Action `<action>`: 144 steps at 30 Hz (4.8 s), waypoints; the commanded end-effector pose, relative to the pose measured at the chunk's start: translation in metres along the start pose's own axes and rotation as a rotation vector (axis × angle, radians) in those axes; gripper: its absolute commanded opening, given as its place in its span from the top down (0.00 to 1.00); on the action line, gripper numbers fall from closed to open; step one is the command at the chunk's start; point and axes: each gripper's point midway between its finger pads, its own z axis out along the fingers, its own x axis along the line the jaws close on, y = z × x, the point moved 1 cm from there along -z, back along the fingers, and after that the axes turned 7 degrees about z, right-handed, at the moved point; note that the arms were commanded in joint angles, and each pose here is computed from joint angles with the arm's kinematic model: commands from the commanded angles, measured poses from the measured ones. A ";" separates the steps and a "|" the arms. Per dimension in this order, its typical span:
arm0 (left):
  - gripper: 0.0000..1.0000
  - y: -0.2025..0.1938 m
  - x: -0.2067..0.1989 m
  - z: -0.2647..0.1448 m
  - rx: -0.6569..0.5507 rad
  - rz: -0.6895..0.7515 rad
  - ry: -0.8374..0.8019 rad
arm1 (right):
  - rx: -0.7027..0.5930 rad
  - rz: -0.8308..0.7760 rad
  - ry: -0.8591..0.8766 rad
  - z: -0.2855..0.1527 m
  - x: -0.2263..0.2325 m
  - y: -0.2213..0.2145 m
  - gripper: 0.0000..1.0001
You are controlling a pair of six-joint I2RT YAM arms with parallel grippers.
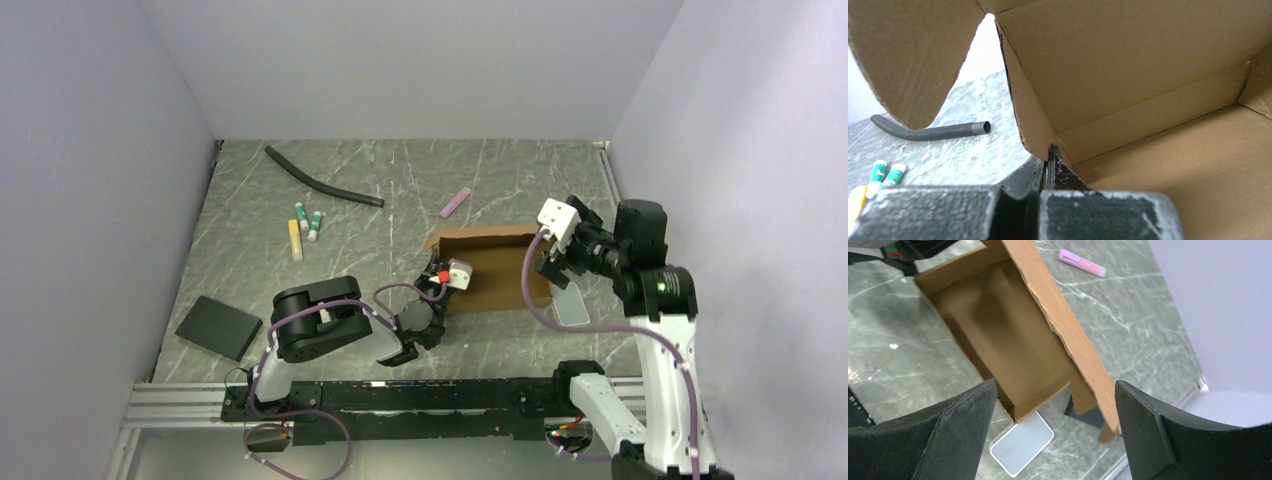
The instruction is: Fold the paper box
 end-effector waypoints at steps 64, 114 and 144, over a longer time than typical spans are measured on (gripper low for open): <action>0.04 0.008 0.091 -0.063 0.621 -0.538 -0.507 | 0.197 -0.458 0.491 0.100 0.103 -0.100 0.94; 0.08 -0.101 0.031 -0.026 0.958 -0.846 -0.541 | 0.381 1.111 0.066 0.153 -0.011 -0.191 0.78; 0.00 -0.078 0.031 -0.020 0.823 -1.183 -0.641 | 0.420 1.212 0.135 0.173 -0.007 -0.207 0.74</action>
